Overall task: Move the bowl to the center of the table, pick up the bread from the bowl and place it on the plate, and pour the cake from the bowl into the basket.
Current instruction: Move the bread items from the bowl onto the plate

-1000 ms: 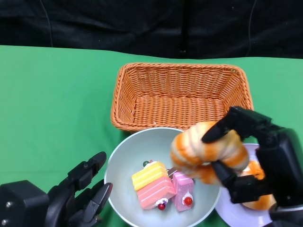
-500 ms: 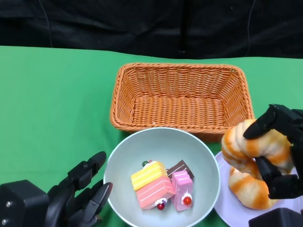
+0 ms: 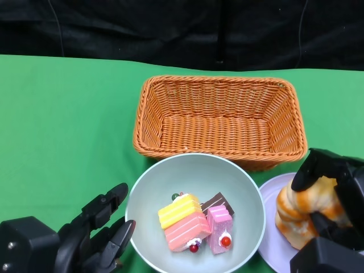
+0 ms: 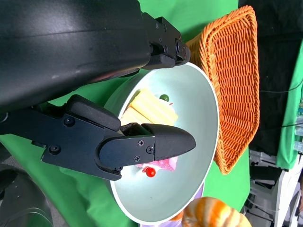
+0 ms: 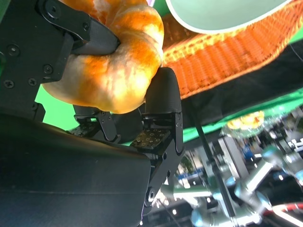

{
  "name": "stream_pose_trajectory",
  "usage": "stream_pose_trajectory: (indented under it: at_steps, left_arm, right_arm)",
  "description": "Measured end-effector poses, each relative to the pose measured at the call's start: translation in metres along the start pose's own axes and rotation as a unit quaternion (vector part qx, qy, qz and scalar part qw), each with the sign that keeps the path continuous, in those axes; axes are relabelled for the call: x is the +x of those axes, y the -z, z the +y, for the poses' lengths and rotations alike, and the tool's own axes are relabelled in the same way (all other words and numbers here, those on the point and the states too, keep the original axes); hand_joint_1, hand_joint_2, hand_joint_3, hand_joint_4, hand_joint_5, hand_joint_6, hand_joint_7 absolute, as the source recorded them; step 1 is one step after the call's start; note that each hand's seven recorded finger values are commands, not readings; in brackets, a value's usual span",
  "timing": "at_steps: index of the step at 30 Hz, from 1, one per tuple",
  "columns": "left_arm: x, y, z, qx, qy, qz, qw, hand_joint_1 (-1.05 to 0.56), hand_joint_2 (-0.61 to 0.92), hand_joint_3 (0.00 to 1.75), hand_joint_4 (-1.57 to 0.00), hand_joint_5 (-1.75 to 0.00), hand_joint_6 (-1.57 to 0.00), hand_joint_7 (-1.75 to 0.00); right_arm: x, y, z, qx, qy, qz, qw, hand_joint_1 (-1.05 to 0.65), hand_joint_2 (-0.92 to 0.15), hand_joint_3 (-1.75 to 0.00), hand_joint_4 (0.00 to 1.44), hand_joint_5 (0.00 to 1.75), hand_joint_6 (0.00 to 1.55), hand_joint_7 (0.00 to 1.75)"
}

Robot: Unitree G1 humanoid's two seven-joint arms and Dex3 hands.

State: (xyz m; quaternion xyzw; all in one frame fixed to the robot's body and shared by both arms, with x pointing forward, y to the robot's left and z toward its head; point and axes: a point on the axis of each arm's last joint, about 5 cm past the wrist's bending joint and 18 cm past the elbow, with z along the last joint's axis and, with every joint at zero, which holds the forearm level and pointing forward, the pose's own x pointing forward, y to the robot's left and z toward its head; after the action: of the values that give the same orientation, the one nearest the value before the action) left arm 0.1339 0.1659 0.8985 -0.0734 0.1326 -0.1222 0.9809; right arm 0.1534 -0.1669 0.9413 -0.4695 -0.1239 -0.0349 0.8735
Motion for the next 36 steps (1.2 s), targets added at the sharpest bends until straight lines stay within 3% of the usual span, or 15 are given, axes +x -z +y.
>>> stream_pose_trajectory:
  at_steps: [1,2,4,5,6,7,8,10,13,14,17,26,31,36]
  left_arm:
    - [0.000,0.000,0.000,0.000,0.000,0.000,1.000,-0.70,0.92,0.56,-0.23,-0.02,-0.19,0.00]
    - [0.000,0.000,0.000,0.000,0.000,0.000,1.000,-0.70,0.92,0.56,-0.22,-0.02,-0.18,0.00]
    - [0.000,0.000,0.000,0.000,0.000,0.000,1.000,-0.70,0.92,0.56,-0.22,-0.02,-0.18,0.00]
    - [0.000,0.000,0.000,0.000,0.000,0.000,1.000,-0.70,0.92,0.56,-0.23,-0.02,-0.18,0.00]
    - [0.000,0.000,0.000,0.000,0.000,0.000,1.000,-0.70,0.92,0.56,-0.23,-0.02,-0.18,0.00]
    - [0.000,0.000,0.000,0.000,0.000,0.000,1.000,-0.70,0.92,0.56,-0.23,-0.02,-0.18,0.00]
    - [0.000,0.000,0.000,0.000,0.000,0.000,1.000,-0.70,0.92,0.56,-0.23,-0.02,-0.19,0.00]
    - [0.000,0.000,0.000,0.000,0.001,0.000,1.000,-0.70,0.92,0.56,-0.23,-0.02,-0.19,0.00]
    - [0.000,0.000,0.000,0.000,0.000,0.000,1.000,-0.70,0.92,0.56,-0.23,-0.02,-0.19,0.00]
    - [0.000,0.000,0.000,0.000,0.000,0.000,1.000,-0.70,0.92,0.56,-0.23,-0.02,-0.19,0.00]
    - [0.000,0.000,0.000,0.000,0.001,0.000,1.000,-0.70,0.92,0.56,-0.23,-0.02,-0.19,0.00]
    - [-0.001,0.000,0.000,0.005,-0.001,0.001,1.000,-0.70,0.92,0.56,-0.23,-0.02,-0.19,0.00]
    - [-0.001,-0.005,0.002,0.120,-0.021,-0.034,0.992,-0.71,0.92,0.56,-0.23,-0.02,-0.19,0.00]
    - [-0.004,-0.010,0.007,0.236,-0.024,-0.082,0.968,-0.71,0.92,0.53,-0.23,-0.02,-0.19,0.00]
  right_arm:
    - [0.001,0.001,0.001,-0.001,-0.012,0.003,1.000,0.09,-0.22,-1.34,0.90,1.75,0.90,1.34]
    - [0.001,0.002,0.001,-0.003,-0.024,0.007,1.000,0.07,-0.31,-1.21,0.86,1.72,0.94,1.07]
    - [0.002,0.006,0.004,-0.007,-0.046,0.019,0.999,0.07,-0.38,-1.12,0.84,1.71,1.03,0.80]
    - [0.002,0.008,0.005,-0.008,-0.054,0.024,0.998,-0.01,-0.53,-0.81,0.80,1.16,0.89,0.48]
    - [0.004,0.009,0.006,-0.009,-0.062,0.030,0.998,-0.03,-0.63,-0.61,0.86,0.82,0.88,0.30]
    - [0.005,0.010,0.006,-0.011,-0.069,0.036,0.997,-0.04,-0.70,-0.47,0.92,0.60,0.89,0.17]
    - [0.006,0.010,0.006,-0.018,-0.075,0.041,0.996,-0.17,-0.80,-0.26,0.71,0.31,0.59,0.07]
    - [0.006,0.012,0.005,-0.038,-0.096,0.055,0.993,-0.25,-0.89,-0.08,0.60,0.14,0.43,0.02]
    - [0.006,0.013,0.006,-0.052,-0.110,0.066,0.990,-0.27,-0.91,-0.04,0.58,0.10,0.39,0.00]
    - [0.006,0.012,0.006,-0.060,-0.112,0.068,0.990,-0.41,-0.92,-0.04,0.46,0.04,0.22,0.00]
    - [0.005,0.011,0.008,-0.102,-0.110,0.079,0.986,-0.54,-0.92,-0.08,0.35,0.00,0.08,0.00]
    - [0.002,0.008,0.011,-0.158,-0.103,0.108,0.976,-0.66,-0.92,-0.13,0.20,0.00,0.05,0.01]
    - [-0.005,-0.001,0.009,-0.153,-0.078,0.110,0.979,-0.65,-0.92,-0.20,0.20,0.01,0.05,0.01]
    - [-0.014,-0.010,0.002,-0.130,-0.053,0.095,0.986,-0.60,-0.92,-0.22,0.22,0.02,0.07,0.02]
